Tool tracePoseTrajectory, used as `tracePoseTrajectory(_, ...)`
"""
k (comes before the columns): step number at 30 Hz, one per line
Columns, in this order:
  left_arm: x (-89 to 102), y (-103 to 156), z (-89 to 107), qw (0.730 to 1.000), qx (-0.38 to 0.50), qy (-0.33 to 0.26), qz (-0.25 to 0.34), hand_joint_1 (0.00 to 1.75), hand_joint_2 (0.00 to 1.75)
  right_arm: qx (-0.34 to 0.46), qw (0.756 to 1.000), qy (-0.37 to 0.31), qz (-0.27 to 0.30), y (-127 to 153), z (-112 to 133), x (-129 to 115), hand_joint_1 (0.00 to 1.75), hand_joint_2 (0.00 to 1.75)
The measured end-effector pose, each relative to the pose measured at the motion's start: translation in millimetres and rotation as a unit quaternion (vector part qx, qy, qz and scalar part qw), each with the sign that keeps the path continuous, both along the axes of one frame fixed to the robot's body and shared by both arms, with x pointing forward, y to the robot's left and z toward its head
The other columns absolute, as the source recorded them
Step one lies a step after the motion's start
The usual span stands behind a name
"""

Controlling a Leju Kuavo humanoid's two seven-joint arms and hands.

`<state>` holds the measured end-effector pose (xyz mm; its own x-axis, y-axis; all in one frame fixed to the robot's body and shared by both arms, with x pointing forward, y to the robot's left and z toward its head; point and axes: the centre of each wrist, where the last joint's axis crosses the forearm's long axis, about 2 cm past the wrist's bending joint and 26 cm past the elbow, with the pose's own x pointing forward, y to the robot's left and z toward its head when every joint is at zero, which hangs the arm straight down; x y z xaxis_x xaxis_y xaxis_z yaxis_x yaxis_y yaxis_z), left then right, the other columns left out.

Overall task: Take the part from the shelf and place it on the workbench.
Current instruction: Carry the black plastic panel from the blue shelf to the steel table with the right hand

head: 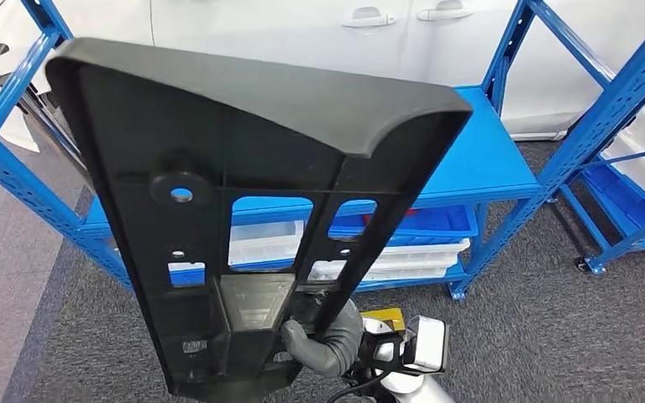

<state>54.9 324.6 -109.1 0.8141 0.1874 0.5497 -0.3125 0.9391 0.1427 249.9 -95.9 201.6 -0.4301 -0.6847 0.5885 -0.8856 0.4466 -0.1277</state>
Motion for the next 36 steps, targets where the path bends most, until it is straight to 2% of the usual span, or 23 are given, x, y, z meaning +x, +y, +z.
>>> tracePoseTrajectory(12,2.4,1.9,0.5,1.000,0.008,0.002,0.008,0.00,1.75,0.006,1.000,0.011,0.012,3.1,-1.2,1.4,1.75,1.75)
tracePoseTrajectory(27,-6.6,9.8,0.2,0.996,0.037,0.080,0.027,0.00,1.75,0.003,1.000,0.010,0.003,2.9,-2.6,-0.7,1.75,1.75)
tracePoseTrajectory(36,-7.8,18.7,0.9,0.994,0.046,0.090,0.031,0.00,1.75,0.001,1.000,0.014,-0.006,0.0,-7.0,-5.2,1.75,1.75)
